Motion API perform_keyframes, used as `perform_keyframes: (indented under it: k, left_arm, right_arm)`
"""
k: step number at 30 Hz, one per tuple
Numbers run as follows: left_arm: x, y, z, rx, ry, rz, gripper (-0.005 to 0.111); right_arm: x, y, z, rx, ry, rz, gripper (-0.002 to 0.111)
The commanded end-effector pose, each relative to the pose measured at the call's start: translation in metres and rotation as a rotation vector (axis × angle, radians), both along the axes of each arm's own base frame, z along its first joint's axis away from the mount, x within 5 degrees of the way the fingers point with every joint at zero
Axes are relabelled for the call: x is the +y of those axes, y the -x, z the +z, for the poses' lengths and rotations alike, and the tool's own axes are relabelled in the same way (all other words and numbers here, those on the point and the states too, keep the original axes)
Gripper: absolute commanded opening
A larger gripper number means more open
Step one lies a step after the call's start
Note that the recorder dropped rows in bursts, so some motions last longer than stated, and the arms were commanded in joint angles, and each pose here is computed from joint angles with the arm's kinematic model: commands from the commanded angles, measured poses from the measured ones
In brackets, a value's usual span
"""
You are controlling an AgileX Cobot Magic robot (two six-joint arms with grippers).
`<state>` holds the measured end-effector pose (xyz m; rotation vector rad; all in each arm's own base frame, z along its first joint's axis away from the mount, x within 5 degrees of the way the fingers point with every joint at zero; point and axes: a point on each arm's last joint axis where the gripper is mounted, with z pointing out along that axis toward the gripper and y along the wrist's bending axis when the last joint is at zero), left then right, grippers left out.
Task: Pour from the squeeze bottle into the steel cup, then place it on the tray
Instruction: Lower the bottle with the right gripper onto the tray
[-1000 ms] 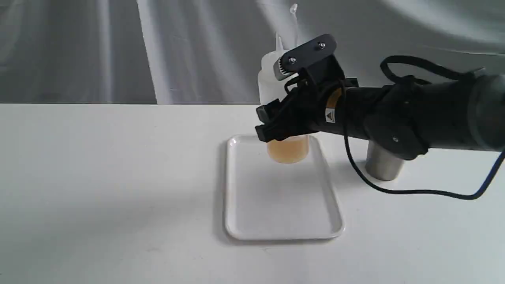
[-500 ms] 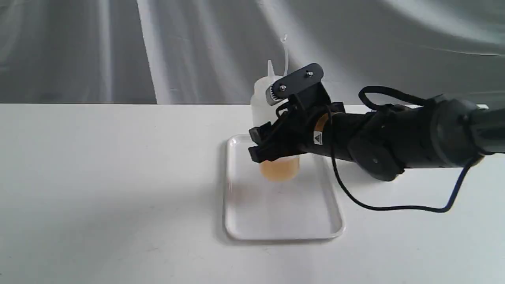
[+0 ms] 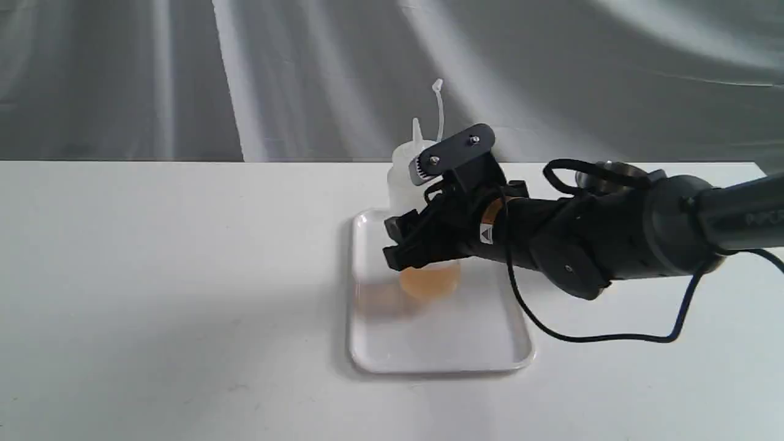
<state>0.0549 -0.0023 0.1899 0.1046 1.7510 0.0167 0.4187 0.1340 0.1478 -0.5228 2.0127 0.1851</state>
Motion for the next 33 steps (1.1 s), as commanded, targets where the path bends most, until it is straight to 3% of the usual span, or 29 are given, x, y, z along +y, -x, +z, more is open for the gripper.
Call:
perform_keyframes:
  k: [1, 33]
  left_arm:
    - [-0.0004, 0.0000, -0.0007, -0.005, 0.005, -0.005, 0.000]
    - [-0.0004, 0.0000, -0.0007, -0.005, 0.005, -0.005, 0.000]
  right_arm:
    - [0.0019, -0.0026, 0.0092, -0.051, -0.011, 0.012, 0.017]
    - [-0.0020, 0.0003, 0.0016, 0.032, 0.039, -0.010, 0.017]
